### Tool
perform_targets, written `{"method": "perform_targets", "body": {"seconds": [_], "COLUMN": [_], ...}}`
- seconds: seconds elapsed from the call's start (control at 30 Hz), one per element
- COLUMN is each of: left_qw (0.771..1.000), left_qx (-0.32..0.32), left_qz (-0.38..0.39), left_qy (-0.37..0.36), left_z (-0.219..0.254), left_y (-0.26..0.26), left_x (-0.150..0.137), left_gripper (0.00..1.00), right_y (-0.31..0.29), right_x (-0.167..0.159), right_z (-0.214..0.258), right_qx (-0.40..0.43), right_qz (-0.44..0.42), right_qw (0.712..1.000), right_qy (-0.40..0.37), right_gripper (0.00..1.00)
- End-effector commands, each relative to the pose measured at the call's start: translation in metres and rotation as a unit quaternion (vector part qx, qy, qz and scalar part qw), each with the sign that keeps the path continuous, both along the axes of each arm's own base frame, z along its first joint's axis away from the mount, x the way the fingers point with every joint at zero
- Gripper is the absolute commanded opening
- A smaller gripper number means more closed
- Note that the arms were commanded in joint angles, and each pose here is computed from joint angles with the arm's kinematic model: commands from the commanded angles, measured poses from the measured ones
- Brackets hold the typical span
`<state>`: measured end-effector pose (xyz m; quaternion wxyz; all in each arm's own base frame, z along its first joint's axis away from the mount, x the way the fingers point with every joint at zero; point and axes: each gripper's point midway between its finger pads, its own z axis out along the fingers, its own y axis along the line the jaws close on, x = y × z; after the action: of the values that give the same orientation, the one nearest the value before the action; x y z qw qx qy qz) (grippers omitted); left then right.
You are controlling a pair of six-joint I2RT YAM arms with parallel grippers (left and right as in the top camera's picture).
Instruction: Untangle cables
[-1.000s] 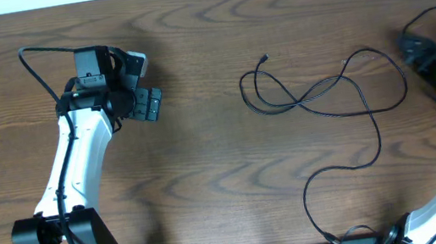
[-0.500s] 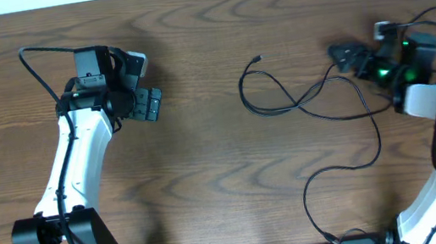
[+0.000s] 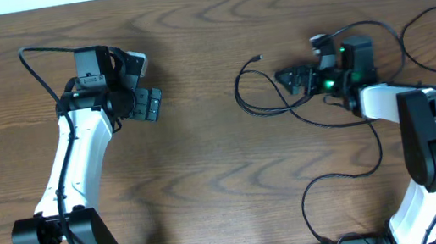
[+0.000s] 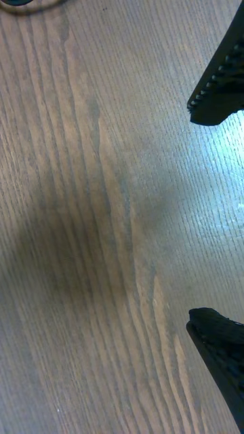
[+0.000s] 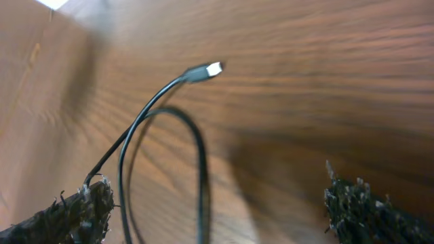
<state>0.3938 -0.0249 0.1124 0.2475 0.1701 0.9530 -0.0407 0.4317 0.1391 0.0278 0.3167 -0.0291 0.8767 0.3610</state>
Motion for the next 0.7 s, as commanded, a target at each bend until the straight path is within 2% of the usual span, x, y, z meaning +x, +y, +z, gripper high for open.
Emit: {"method": "perform_targets", "body": {"seconds": [0.0, 0.2, 0.37, 0.5, 0.67], "left_qw": [1.000, 1.000, 1.000, 1.000, 1.000], "left_qx": [0.001, 0.001, 0.001, 0.001, 0.001], "left_qz": [0.006, 0.006, 0.006, 0.006, 0.006], "left_qy": [0.001, 0.001, 0.001, 0.001, 0.001], "left_z": [0.000, 0.000, 0.000, 0.000, 0.000], "left_y": [0.002, 0.002, 0.002, 0.002, 0.002], "left_x": [0.002, 0.002, 0.002, 0.002, 0.002], "left_gripper": [0.91, 0.91, 0.91, 0.91, 0.91], "right_y": [0.010, 0.017, 0.014, 0.010, 0.006], "right_x": [-0.013, -0.013, -0.033, -0.055, -0.082], "right_z": [-0.019, 0.019, 0.050, 0.056, 0.038], "right_qx": [-0.030, -0.055, -0.126, -0.170, -0.204], "right_qz": [0.008, 0.047, 0.121, 0.178, 0.245], "right_qw": [0.999, 0.996, 0.978, 0.960, 0.941], "right_qy": [0.020, -0.048, -0.113, -0.131, -0.115], "right_gripper": [0.99, 0.99, 0.99, 0.99, 0.99]}}
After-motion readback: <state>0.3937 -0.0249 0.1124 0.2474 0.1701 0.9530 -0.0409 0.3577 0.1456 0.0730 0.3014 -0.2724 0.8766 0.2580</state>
